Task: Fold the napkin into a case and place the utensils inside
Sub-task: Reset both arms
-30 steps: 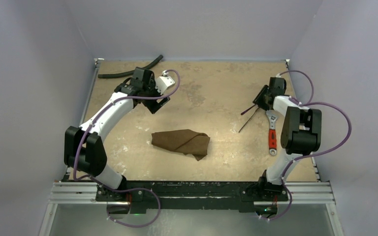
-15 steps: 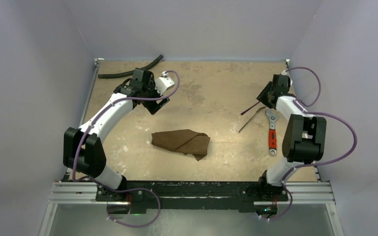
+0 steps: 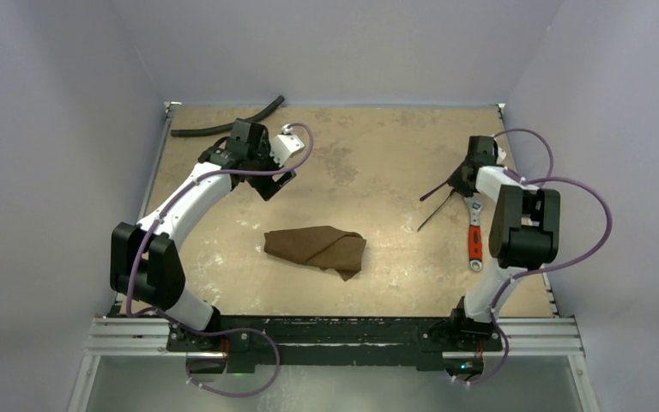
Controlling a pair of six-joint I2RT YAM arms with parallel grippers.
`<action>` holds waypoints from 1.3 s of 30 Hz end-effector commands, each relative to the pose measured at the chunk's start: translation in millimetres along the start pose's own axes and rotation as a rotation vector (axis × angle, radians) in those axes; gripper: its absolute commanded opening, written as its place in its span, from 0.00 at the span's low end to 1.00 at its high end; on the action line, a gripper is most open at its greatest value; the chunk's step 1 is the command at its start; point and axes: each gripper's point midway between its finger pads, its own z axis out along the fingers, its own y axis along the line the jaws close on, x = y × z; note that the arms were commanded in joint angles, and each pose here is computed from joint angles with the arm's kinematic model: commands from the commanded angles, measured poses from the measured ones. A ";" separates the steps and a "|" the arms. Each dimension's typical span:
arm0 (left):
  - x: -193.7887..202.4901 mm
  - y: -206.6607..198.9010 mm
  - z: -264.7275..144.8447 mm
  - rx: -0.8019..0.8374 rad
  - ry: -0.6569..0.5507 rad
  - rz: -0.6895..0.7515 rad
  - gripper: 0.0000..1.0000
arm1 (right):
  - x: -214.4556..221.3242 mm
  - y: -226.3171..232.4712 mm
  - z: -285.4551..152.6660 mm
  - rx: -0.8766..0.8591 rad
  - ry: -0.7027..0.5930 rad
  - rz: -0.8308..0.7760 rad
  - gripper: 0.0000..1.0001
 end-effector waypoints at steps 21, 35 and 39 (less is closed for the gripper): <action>-111.2 -63.0 -65.4 0.201 -0.371 0.058 0.92 | 19.5 130.3 -148.8 -0.359 -0.080 0.099 0.00; -167.2 -139.0 -106.0 0.027 -0.495 0.041 0.98 | 34.6 274.3 -285.5 -0.720 -0.084 0.267 0.00; -154.7 -146.0 -93.8 0.032 -0.455 0.064 0.92 | 44.1 288.2 -290.4 -0.753 -0.056 0.300 0.00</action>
